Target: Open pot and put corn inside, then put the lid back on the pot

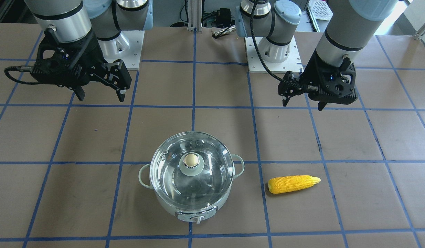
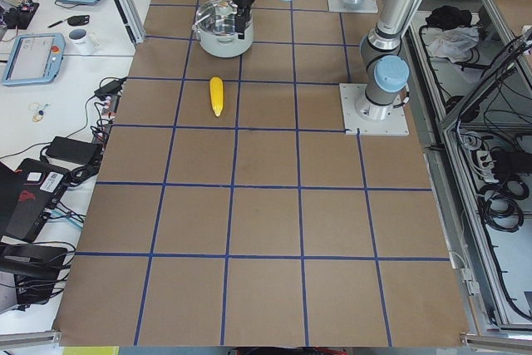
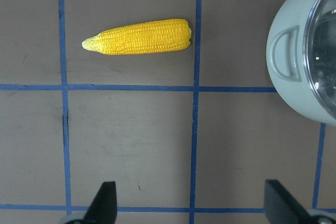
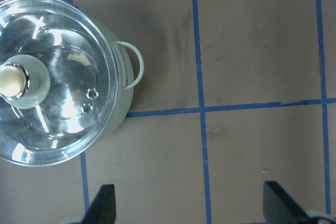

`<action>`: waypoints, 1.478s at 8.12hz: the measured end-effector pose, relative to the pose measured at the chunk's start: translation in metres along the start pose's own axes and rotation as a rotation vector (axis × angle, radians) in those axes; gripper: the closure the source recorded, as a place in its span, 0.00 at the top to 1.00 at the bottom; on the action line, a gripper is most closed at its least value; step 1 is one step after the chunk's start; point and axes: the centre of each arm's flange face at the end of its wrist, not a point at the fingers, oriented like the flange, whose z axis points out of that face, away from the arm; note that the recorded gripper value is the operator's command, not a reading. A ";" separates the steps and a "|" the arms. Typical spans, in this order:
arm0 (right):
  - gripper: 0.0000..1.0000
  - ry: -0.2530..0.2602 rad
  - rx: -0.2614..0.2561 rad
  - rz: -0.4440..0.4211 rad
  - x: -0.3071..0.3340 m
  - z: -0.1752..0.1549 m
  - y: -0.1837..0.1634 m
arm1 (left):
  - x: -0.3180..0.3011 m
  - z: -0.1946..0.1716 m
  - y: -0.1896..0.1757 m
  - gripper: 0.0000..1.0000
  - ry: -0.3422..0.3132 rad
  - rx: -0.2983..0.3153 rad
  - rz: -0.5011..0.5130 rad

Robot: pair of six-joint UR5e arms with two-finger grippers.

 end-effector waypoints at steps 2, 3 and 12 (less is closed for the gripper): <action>1.00 -0.009 0.016 0.050 -0.028 0.010 -0.029 | -0.025 0.008 -0.012 1.00 -0.014 0.024 0.230; 1.00 -0.016 0.029 0.074 -0.046 0.020 -0.039 | -0.039 0.019 -0.018 1.00 -0.011 0.012 0.339; 0.95 -0.053 0.035 0.230 -0.188 0.151 -0.067 | -0.090 0.182 -0.093 1.00 0.036 -0.067 1.069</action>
